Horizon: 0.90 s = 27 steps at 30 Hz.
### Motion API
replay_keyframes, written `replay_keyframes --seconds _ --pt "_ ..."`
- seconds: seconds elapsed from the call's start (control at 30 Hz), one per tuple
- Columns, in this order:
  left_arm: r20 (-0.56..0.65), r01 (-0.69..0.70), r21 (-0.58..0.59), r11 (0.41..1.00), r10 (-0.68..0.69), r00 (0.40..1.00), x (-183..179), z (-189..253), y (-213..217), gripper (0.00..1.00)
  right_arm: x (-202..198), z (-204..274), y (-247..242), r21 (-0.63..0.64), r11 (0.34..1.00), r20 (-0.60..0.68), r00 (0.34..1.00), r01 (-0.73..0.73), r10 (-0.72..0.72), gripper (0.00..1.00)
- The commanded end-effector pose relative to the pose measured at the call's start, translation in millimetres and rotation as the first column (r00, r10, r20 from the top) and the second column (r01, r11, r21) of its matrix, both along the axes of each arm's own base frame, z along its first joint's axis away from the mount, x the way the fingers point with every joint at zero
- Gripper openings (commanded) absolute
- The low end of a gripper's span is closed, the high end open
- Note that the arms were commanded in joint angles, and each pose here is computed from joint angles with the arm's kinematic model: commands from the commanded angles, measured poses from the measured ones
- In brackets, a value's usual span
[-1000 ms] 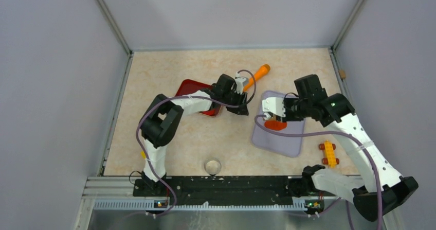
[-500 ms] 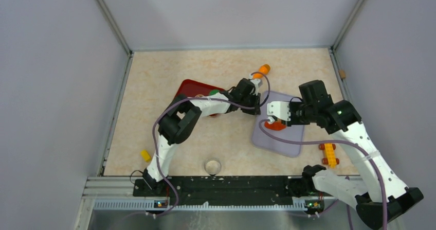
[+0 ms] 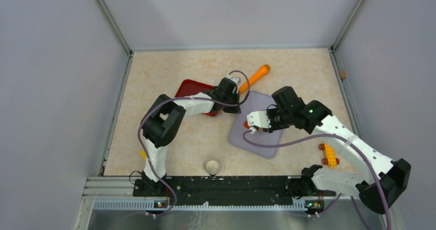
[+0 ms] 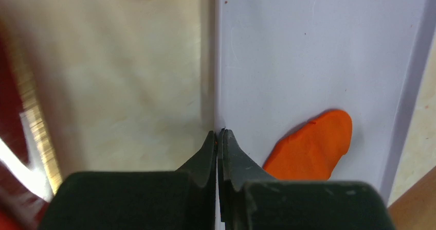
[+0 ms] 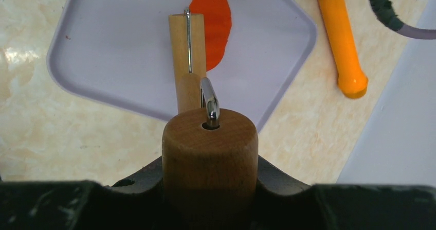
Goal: Roll out the dumpling wrappers from the dough
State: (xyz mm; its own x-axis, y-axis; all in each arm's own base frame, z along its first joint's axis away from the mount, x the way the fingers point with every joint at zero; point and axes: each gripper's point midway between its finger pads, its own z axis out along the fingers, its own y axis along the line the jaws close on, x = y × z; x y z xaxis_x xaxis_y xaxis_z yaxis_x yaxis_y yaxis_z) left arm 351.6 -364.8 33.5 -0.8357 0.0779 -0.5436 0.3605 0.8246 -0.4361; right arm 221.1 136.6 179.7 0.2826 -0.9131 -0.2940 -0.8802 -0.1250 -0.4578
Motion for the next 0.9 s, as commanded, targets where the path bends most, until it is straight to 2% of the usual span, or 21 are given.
replay_keyframes --seconds 0.0,0.07,0.1,0.2,0.27,0.4,0.6,0.87 --pt "-0.015 -0.079 0.108 0.991 0.081 0.997 -5 -3 63 0.0 23 12 42 0.062 0.994 0.11 0.991 -0.087 0.08 0.0" --pt "0.004 -0.086 0.095 0.992 0.086 0.996 -3 3 71 0.0 29 11 56 0.075 0.992 0.12 0.989 -0.101 0.091 0.0" --pt "0.01 -0.081 0.083 0.993 0.08 0.997 -3 5 72 0.08 33 12 63 0.085 0.991 0.132 0.987 -0.106 0.094 0.0" --pt "0.025 -0.045 0.051 0.998 0.044 0.999 -5 11 68 0.48 41 11 79 0.081 0.989 0.169 0.979 -0.125 0.11 0.0" --pt "0.035 -0.024 0.044 0.999 0.022 0.999 -6 14 66 0.58 45 8 87 0.068 0.987 0.181 0.975 -0.145 0.131 0.0" --pt "0.042 0.015 0.033 0.999 -0.017 0.999 -8 25 68 0.6 56 3 99 0.054 0.984 0.189 0.97 -0.167 0.154 0.0" --pt "0.046 -0.049 -0.005 0.999 0.049 0.998 0 45 95 0.6 60 -16 105 0.036 0.985 0.145 0.976 -0.168 0.162 0.0" --pt "0.081 -0.08 -0.075 0.994 0.086 0.993 5 61 115 0.63 38 -85 86 -0.1 0.984 -0.08 0.987 -0.15 0.142 0.0"
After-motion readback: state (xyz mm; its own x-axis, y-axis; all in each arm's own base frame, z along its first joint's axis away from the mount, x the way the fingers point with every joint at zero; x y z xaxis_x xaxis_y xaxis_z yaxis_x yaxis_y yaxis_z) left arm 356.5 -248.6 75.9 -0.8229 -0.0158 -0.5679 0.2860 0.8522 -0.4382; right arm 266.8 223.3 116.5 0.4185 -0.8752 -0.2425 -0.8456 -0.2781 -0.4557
